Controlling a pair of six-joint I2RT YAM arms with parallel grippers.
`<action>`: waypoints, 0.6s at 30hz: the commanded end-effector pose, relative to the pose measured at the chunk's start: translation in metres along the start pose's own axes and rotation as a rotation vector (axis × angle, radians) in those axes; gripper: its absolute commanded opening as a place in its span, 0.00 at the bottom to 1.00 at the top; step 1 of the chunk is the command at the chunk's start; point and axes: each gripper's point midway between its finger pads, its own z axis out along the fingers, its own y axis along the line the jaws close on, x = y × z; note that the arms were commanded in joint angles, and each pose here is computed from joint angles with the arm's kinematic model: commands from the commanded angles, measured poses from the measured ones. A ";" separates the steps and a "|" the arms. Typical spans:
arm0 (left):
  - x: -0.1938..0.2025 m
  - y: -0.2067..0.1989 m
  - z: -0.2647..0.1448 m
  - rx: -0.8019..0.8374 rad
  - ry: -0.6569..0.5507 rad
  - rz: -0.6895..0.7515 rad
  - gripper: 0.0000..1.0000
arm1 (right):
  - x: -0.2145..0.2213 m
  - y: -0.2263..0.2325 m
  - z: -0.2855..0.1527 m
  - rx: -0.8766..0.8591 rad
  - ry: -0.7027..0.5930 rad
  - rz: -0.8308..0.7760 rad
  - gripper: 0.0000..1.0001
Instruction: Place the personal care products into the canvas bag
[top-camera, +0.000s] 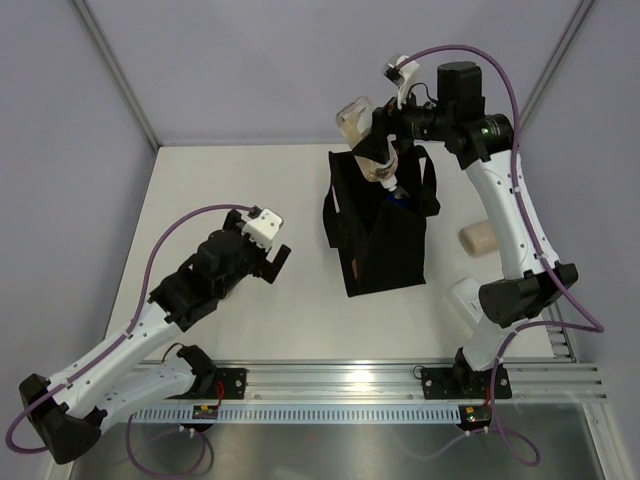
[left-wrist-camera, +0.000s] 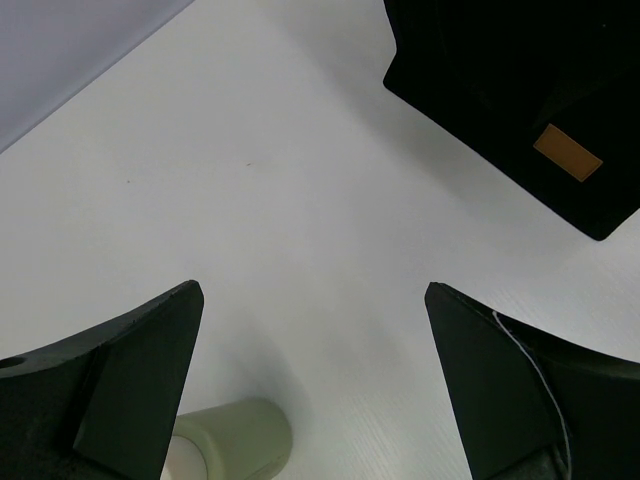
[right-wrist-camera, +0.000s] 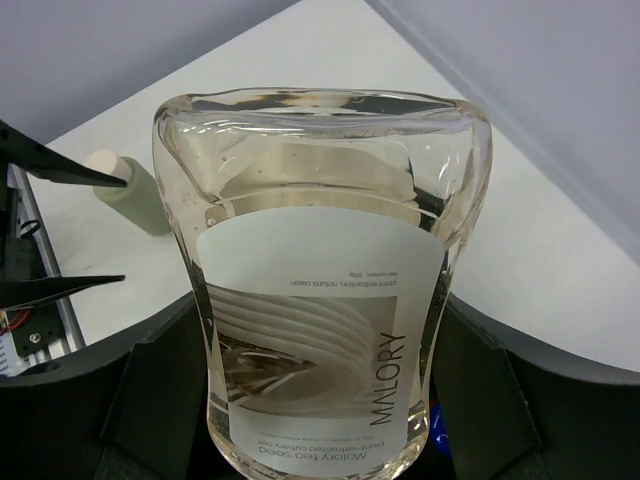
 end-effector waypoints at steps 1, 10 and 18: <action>-0.008 0.007 0.002 -0.032 -0.034 0.008 0.99 | -0.022 -0.018 0.008 0.022 -0.122 -0.029 0.00; -0.012 0.005 -0.001 -0.015 -0.051 0.004 0.99 | 0.061 -0.043 0.024 0.110 0.058 0.003 0.00; -0.016 0.000 -0.002 0.017 -0.063 0.000 0.99 | 0.116 -0.030 -0.006 0.147 0.302 -0.030 0.00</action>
